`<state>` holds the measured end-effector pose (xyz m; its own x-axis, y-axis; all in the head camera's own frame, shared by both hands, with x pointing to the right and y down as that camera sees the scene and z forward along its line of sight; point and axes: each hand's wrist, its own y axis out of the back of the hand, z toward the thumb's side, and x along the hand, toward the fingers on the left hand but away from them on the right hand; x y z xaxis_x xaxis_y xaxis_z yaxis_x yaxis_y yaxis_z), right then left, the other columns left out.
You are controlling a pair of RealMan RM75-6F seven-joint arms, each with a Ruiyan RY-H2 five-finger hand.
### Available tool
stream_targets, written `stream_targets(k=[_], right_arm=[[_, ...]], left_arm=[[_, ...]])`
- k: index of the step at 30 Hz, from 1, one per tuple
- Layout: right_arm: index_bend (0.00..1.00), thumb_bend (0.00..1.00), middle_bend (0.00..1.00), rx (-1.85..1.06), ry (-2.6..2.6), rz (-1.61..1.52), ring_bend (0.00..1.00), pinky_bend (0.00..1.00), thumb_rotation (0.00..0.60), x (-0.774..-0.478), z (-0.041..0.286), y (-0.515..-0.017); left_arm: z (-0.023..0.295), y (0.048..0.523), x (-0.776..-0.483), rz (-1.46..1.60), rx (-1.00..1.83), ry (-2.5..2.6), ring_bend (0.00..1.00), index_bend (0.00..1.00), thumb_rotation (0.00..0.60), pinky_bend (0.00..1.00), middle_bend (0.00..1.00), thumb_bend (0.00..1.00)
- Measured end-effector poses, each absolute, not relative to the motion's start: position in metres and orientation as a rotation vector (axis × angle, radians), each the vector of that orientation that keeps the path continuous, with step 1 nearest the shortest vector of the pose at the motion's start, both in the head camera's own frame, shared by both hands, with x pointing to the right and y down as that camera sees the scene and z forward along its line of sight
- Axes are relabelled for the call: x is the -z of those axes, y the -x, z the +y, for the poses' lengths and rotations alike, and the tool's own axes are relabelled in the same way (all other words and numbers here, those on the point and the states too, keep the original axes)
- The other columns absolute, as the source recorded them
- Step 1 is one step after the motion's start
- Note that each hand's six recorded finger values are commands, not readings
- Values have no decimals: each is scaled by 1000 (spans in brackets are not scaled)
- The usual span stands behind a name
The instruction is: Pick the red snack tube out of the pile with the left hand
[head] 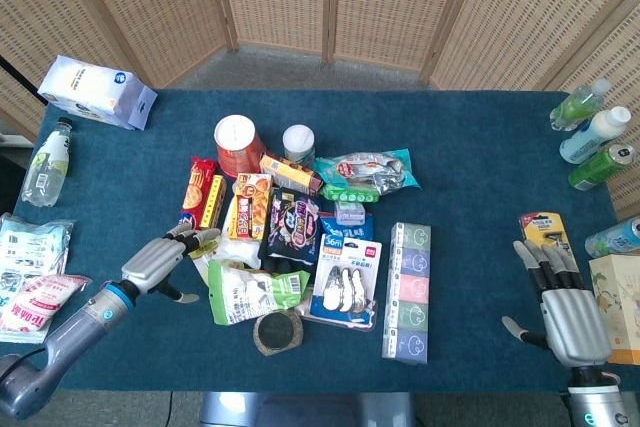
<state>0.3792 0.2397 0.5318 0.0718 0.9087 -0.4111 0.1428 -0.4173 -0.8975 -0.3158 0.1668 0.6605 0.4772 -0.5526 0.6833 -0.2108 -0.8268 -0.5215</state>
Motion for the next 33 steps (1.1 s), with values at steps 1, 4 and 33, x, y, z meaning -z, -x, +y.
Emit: stream_targets(k=[1,4,33], right_arm=[[32,162,0,-1409,1661,-1062,0,0,600,-531,240,-380],[32,162,0,-1413,1658,-1064,0,0,600,-531,240,-381],[31,161,0,-1388,1691,-1067,0,0,600,-531,242,-375]], left_arm=[[168,315,-661,639,1292,2368,168,74,600,0,179,170],[170,317,-665,624,1313,2381,168,70,600,0,178,169],[140,421,-633,952,1509,2078,151,39,600,0,134,171]])
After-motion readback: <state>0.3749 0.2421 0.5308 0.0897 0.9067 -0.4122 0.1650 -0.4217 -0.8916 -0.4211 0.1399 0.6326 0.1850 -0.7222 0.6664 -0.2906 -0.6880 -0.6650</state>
